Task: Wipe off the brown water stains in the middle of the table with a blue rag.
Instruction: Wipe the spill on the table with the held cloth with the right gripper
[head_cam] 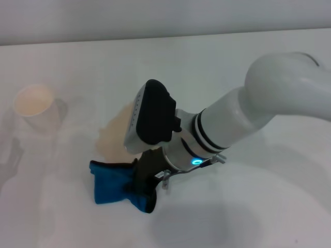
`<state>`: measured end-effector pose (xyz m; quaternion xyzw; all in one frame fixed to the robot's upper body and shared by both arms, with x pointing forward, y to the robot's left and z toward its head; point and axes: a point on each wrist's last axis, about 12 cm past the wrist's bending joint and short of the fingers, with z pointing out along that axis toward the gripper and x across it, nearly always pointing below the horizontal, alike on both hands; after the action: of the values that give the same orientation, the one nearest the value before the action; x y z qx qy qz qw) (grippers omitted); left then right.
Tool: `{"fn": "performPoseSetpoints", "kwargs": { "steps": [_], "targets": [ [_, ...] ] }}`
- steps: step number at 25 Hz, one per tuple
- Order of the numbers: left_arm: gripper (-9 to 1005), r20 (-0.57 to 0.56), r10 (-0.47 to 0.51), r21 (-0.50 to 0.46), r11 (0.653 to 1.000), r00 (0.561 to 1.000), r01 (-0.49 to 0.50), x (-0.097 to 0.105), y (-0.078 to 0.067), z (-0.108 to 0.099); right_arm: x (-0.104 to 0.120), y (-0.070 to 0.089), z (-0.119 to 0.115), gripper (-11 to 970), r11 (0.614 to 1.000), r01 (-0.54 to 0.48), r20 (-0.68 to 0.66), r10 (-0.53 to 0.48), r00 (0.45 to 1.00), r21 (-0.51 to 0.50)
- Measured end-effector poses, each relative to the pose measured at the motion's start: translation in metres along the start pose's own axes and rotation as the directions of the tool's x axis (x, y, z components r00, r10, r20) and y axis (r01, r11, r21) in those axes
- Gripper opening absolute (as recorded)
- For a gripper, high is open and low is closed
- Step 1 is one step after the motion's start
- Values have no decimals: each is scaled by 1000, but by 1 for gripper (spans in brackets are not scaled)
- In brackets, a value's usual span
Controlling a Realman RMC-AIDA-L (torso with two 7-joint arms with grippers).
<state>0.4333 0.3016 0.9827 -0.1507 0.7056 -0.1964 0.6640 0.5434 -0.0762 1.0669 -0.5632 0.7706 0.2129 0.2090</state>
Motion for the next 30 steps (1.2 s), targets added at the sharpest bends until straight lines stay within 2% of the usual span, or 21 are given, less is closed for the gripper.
{"fn": "performPoseSetpoints", "kwargs": {
  "steps": [8,22,30],
  "targets": [
    [887,5,3,-5,1000,1000,-3,-1,1,0,-2,-3,5,91,998,-2,50,-1,999,61],
    [888,9,3,-6,1000,1000,-3,-2,2,2,10,-32,4,92,977,-55,81,38,996,205],
    [888,8,0,0,1000,1000,0,-1,0,2,18,-52,1,92,939,-83,126,43,991,333]
  ]
}}
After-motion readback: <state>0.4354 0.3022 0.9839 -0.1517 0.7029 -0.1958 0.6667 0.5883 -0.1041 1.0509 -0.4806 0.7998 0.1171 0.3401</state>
